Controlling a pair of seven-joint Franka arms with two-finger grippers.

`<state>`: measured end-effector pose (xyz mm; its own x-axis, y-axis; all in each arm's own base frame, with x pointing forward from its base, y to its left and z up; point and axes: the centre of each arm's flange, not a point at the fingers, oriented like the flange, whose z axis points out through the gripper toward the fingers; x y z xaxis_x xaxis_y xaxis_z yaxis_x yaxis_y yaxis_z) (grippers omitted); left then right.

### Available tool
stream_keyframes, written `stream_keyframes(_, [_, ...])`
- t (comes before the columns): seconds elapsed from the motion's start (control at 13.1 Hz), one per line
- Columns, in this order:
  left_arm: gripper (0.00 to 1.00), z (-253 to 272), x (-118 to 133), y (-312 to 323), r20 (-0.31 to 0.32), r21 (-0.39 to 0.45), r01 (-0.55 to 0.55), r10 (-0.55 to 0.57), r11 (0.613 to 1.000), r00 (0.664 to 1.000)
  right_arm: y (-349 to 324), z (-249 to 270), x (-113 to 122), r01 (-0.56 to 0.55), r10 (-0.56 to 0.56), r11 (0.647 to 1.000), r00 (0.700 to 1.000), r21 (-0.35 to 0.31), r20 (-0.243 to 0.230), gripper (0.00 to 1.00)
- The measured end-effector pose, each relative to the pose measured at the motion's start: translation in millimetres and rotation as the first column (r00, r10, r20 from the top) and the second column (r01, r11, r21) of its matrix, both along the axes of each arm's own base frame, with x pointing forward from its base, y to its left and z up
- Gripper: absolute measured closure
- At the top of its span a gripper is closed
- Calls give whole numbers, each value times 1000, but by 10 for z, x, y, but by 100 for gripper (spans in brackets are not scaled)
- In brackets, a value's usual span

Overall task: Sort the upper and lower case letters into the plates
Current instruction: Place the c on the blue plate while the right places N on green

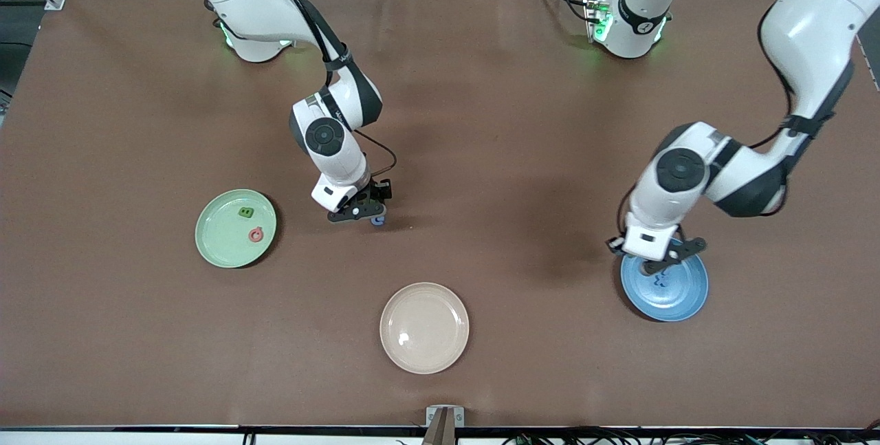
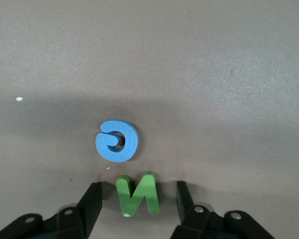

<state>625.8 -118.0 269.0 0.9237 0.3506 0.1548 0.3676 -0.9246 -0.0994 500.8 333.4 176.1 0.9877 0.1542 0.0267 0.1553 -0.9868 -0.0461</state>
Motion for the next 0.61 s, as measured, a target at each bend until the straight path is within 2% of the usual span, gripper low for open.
stream_keyframes(0.08, [73, 7, 64, 225, -5, 9, 23, -23, 1000, 1000, -10, 17, 7, 1, -1, 1000, 1000, -1, -1, 48])
stream_keyframes(0.15, [73, -25, 107, 413, -15, 23, 41, -40, 999, 999, -12, 15, 5, -3, 3, 1000, 1000, -1, -1, 49])
stream_keyframes(0.3, [73, -200, 133, 679, -46, 41, 48, -46, 998, 998, -43, 39, 24, -5, 5, 1000, 1000, -2, -1, 67])
stream_keyframes(0.53, [73, -362, 133, 782, -68, 35, 48, -46, 998, 997, -138, 87, 72, 10, -11, 1000, 1000, -13, -26, 67])
stream_keyframes(0.61, [66, -351, 142, 785, -66, 35, 52, -50, 998, 997, -194, 186, 119, 20, -21, 1000, 999, -19, -47, 67])
